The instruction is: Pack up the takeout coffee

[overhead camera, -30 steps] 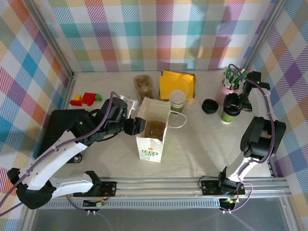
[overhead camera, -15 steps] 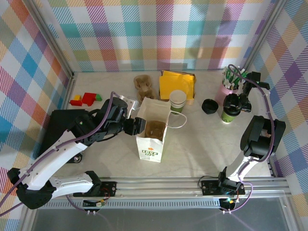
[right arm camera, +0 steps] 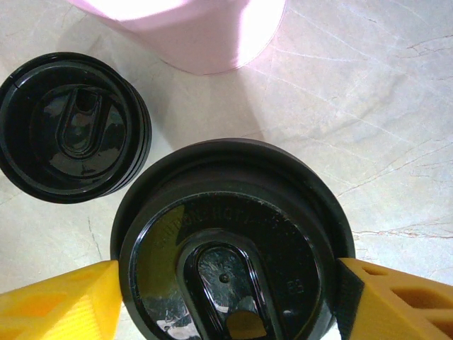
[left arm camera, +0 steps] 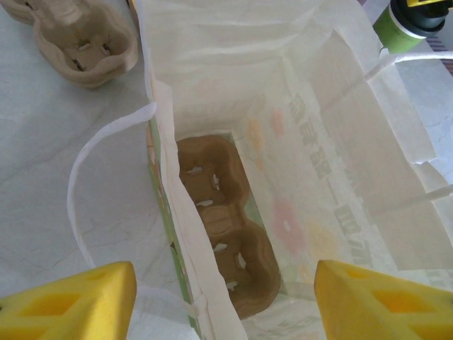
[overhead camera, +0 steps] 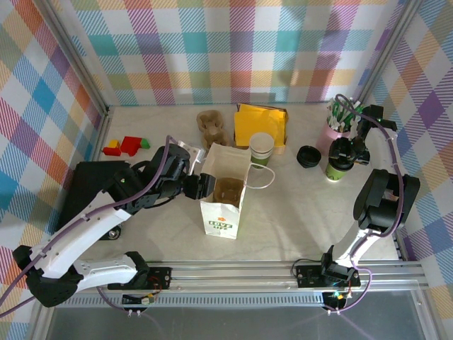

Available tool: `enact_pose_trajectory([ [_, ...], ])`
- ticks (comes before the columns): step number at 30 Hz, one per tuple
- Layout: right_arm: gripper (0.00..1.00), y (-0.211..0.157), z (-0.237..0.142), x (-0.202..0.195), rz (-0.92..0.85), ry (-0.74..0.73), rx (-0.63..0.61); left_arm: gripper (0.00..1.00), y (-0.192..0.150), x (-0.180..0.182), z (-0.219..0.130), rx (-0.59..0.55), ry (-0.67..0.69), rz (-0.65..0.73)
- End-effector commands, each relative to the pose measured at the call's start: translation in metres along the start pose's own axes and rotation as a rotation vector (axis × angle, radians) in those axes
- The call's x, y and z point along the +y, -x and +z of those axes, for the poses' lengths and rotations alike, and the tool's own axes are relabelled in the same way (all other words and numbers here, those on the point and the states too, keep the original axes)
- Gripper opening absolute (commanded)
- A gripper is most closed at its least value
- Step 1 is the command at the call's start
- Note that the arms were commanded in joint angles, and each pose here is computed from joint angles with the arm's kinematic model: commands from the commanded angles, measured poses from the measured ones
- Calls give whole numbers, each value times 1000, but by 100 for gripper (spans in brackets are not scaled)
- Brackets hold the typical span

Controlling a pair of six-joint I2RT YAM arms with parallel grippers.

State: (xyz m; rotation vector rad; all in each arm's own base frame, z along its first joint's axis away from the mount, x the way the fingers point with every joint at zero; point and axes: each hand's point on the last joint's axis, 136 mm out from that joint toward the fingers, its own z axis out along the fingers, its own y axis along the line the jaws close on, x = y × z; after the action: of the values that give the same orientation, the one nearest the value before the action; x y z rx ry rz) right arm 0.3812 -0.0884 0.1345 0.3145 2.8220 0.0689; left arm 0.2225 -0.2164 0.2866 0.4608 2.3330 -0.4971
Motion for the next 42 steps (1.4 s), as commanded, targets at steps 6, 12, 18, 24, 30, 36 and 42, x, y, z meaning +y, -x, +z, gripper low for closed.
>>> enact_pose_trajectory([
  [6, 79, -18, 19, -2, -20, -10, 103, 67, 1, 4, 6, 0, 13, 1],
  [12, 79, -17, 20, 0, -24, -8, 106, 67, 1, 4, 5, -3, 13, 3],
  [18, 76, -22, 26, -1, -36, -37, 130, 67, 0, 5, 6, -3, 17, 2],
  [24, 76, -29, 33, 6, -81, -76, 165, 67, -1, 7, 6, 0, 22, 0],
  [30, 77, -33, 39, 7, -82, -71, 180, 67, -2, 8, 5, 1, 22, -2],
  [36, 72, -36, 46, 8, -71, -62, 202, 67, -1, 8, 3, -7, 22, -5],
  [42, 65, -37, 39, 11, -54, -52, 196, 67, 0, 8, 1, -13, 22, -12],
])
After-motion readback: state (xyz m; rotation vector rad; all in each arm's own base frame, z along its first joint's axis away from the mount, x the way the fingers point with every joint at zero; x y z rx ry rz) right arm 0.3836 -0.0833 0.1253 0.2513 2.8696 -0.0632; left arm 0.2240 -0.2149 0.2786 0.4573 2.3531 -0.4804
